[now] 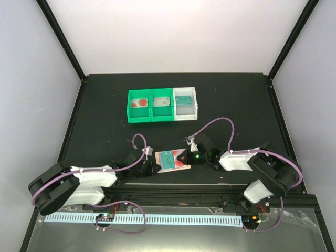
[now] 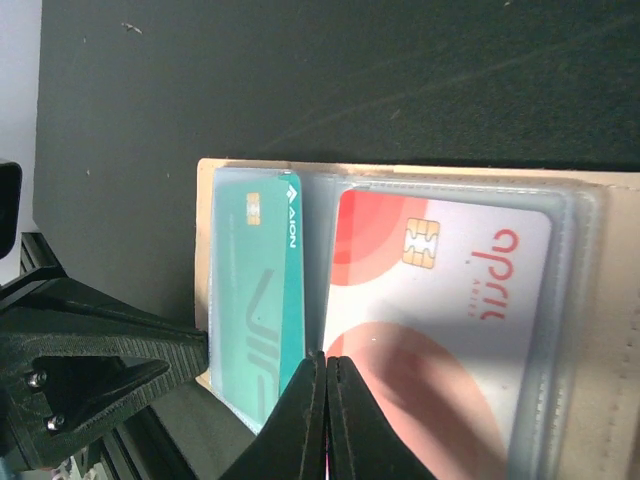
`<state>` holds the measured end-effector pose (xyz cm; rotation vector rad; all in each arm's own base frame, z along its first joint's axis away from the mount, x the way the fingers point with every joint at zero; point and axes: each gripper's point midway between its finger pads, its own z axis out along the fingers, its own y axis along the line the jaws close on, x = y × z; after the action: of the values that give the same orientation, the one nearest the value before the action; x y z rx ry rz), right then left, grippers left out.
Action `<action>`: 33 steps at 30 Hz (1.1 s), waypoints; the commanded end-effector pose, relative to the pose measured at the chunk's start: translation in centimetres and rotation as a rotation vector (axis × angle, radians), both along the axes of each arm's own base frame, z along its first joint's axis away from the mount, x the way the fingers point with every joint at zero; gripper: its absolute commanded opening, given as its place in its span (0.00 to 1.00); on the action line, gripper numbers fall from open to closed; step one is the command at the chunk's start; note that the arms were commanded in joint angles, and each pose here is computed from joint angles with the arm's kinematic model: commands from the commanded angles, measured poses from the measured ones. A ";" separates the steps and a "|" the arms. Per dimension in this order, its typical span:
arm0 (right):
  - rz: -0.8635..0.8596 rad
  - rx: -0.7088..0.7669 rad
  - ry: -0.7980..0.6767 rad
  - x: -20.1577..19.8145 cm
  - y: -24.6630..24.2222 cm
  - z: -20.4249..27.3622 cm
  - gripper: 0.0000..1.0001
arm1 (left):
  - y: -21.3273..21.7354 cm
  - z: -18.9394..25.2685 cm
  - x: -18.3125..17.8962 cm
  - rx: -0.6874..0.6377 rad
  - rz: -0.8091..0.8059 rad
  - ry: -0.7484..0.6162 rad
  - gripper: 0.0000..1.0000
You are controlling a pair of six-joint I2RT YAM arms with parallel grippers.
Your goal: Take the credit cards out of the card holder
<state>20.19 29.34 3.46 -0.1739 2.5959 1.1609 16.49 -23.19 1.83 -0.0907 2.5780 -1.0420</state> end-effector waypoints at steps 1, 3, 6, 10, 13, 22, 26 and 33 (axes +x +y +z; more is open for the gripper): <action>0.009 0.067 0.003 0.0 0.2 0.7 0.01 | -0.1 0.3 0.1 -0.004 0.008 0.005 0.02; 0.014 0.071 0.010 -0.1 0.2 0.6 0.01 | -0.4 0.9 0.3 -0.011 0.004 -0.002 0.02; 0.032 0.072 0.008 -0.2 0.3 0.8 0.01 | -0.8 1.9 0.6 -0.023 -0.003 -0.017 0.02; 0.036 0.071 0.003 -0.2 0.4 1.0 0.07 | -1.1 3.6 0.9 -0.050 -0.003 -0.040 0.02; 0.043 0.067 0.011 -0.2 0.6 0.8 0.11 | -1.0 4.7 1.2 -0.067 0.016 -0.069 0.08; 0.064 0.081 0.023 0.1 1.4 0.9 0.15 | -1.1 4.1 1.9 -0.021 0.014 -0.087 0.02; 0.066 0.080 0.027 0.2 1.6 0.8 0.15 | -1.1 2.8 2.2 0.013 0.013 -0.075 0.02; 0.073 0.044 0.033 0.4 1.6 -0.1 0.17 | -1.0 1.2 1.8 0.036 0.001 -0.048 0.02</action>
<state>20.09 30.60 3.49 -0.2115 2.6145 1.2729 17.36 -23.37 2.08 -0.0882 2.6078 -0.9619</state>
